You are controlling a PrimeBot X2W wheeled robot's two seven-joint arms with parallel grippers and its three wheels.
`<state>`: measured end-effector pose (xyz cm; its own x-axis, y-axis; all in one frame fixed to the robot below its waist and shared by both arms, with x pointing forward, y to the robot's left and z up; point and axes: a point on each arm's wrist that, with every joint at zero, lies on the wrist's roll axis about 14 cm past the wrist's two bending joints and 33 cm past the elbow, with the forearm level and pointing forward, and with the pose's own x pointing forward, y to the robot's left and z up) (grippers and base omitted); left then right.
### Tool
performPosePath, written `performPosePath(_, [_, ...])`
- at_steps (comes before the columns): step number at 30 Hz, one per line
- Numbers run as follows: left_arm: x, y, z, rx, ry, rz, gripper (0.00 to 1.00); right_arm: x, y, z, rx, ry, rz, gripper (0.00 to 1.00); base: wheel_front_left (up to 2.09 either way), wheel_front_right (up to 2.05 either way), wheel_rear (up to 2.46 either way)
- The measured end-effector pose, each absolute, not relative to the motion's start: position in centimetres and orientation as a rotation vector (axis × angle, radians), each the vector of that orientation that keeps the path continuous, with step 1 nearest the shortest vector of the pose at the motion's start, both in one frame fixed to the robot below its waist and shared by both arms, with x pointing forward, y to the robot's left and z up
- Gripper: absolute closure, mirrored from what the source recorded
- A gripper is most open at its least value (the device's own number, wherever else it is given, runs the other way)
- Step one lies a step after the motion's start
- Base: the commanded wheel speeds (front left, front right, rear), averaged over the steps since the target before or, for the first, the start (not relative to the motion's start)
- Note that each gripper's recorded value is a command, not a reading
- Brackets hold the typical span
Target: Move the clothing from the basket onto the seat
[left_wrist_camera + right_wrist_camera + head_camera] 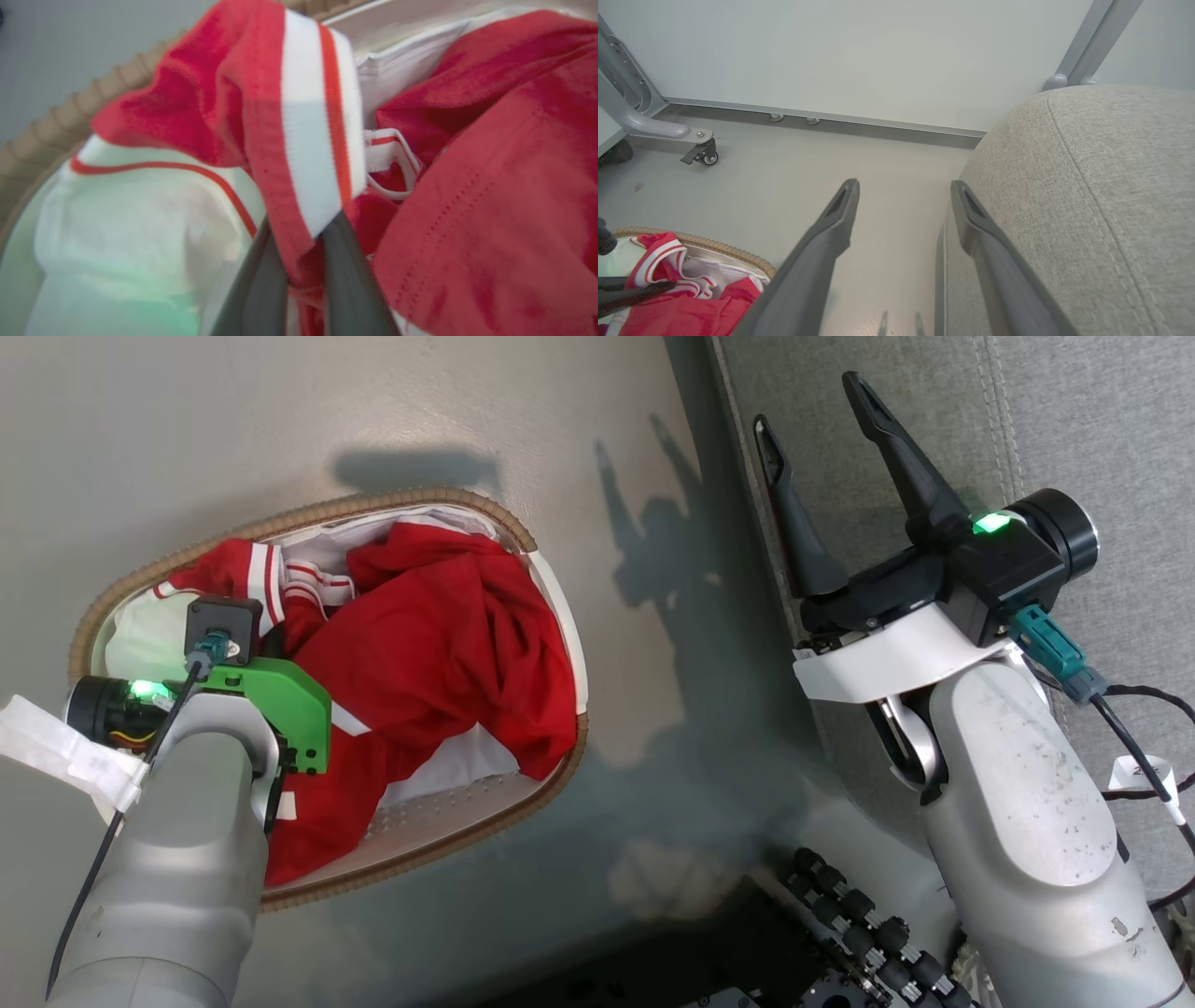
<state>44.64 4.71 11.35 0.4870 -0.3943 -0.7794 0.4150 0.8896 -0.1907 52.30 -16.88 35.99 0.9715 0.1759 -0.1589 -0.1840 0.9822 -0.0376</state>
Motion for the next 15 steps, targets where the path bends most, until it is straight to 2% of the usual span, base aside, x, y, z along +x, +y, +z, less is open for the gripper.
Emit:
performPosePath(6, [44.8,4.5,12.7,0.009,0.924,-0.481,1.0,52.1,-17.2,36.9,-0.054,0.147,0.172,0.0,0.0,0.0,0.0])
performPosePath(15, [41.9,4.5,16.6,-0.083,0.913,-0.42,1.0,50.0,-17.8,39.4,-0.046,0.142,0.14,0.0,0.0,0.0,0.0])
